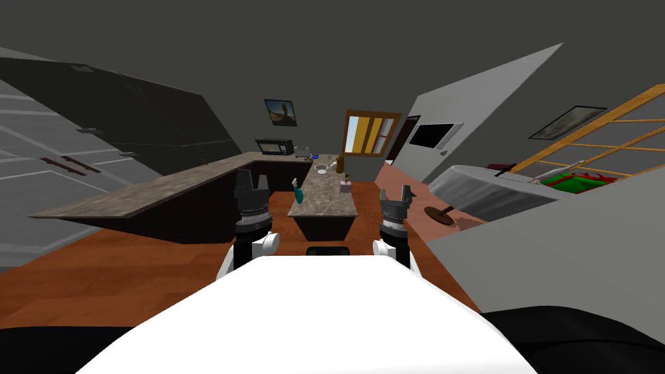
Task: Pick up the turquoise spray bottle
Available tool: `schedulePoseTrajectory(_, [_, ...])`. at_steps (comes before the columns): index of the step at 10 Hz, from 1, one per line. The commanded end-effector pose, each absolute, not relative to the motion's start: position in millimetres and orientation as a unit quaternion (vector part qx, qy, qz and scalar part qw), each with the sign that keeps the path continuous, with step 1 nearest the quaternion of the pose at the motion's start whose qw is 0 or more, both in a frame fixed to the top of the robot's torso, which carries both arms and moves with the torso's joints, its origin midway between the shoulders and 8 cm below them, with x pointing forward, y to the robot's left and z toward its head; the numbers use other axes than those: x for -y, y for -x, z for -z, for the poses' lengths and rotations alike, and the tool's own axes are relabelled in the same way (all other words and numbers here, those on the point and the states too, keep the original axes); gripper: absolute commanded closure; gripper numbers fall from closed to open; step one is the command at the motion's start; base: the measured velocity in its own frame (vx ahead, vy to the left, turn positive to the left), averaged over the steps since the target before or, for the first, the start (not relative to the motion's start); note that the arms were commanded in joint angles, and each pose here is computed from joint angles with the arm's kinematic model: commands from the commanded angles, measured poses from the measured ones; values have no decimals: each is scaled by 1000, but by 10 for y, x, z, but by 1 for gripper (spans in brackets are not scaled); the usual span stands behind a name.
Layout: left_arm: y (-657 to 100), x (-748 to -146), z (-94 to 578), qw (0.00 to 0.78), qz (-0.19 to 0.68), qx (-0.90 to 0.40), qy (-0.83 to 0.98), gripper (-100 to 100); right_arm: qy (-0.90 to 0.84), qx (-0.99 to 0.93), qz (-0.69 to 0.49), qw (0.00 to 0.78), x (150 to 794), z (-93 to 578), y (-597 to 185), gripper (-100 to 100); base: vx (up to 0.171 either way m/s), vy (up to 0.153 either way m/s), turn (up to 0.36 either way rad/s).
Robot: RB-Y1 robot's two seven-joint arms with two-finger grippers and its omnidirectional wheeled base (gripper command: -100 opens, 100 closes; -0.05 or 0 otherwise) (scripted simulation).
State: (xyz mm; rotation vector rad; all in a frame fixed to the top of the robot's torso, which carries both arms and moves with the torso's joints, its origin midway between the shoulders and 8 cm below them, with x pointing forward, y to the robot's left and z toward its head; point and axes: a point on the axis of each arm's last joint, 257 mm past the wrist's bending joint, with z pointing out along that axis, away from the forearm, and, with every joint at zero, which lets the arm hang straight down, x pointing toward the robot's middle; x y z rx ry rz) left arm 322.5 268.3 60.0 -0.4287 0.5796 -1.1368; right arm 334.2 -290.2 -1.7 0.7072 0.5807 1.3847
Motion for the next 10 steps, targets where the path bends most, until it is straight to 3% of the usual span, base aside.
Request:
schedulePoseTrajectory(1, [-3254, -2653, -564, 781, 524, -284, 190, -100, -314, -258, -616, 675, 2902, 17, -3342, 0, 1, 1, -14])
schedulePoseTrajectory(7, [-3495, -2601, -180, 774, 485, -371, 167, -100, -314, -258, -616, 675, 2902, 17, -3343, 0, 3, 12, -44])
schedulePoseTrajectory(10, [-3735, -2692, 352, 766, 426, -452, 166, -100, -314, -258, -616, 675, 2902, 17, -3342, 0, 6, 35, -109])
